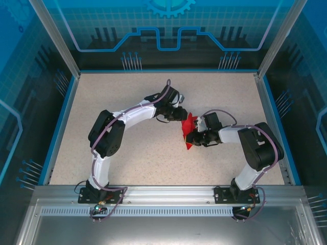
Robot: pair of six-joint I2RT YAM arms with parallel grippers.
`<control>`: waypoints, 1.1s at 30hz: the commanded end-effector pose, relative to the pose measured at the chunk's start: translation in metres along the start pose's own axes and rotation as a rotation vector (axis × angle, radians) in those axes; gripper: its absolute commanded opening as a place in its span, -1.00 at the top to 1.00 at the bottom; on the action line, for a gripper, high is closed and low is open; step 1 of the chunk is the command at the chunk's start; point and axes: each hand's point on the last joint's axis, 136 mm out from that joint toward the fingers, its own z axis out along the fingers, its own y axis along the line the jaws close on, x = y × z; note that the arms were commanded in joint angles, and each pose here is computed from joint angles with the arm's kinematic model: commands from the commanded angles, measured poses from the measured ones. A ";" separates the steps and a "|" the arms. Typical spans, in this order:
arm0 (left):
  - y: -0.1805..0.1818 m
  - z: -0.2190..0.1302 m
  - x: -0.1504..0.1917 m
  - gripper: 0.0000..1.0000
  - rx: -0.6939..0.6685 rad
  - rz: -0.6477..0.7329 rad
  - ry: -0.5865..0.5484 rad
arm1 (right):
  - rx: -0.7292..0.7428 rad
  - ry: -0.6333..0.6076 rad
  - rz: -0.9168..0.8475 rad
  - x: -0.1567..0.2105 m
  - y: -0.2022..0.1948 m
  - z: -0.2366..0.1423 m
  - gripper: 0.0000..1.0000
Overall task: Fold a paper plane with a square sheet of paper (pick it up from the middle)
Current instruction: Fourth fold the wing at the center of the table.
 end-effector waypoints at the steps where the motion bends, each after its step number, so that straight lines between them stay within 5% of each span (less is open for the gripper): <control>1: -0.004 0.011 0.025 0.56 0.034 -0.048 0.087 | 0.110 0.083 0.033 0.030 -0.026 0.006 0.76; 13: 0.010 0.051 0.045 0.80 0.082 -0.114 0.160 | 0.114 0.074 0.029 0.030 -0.025 0.003 0.79; 33: 0.039 0.083 0.064 0.83 0.020 -0.114 0.234 | 0.095 0.035 0.028 0.024 -0.018 -0.001 0.81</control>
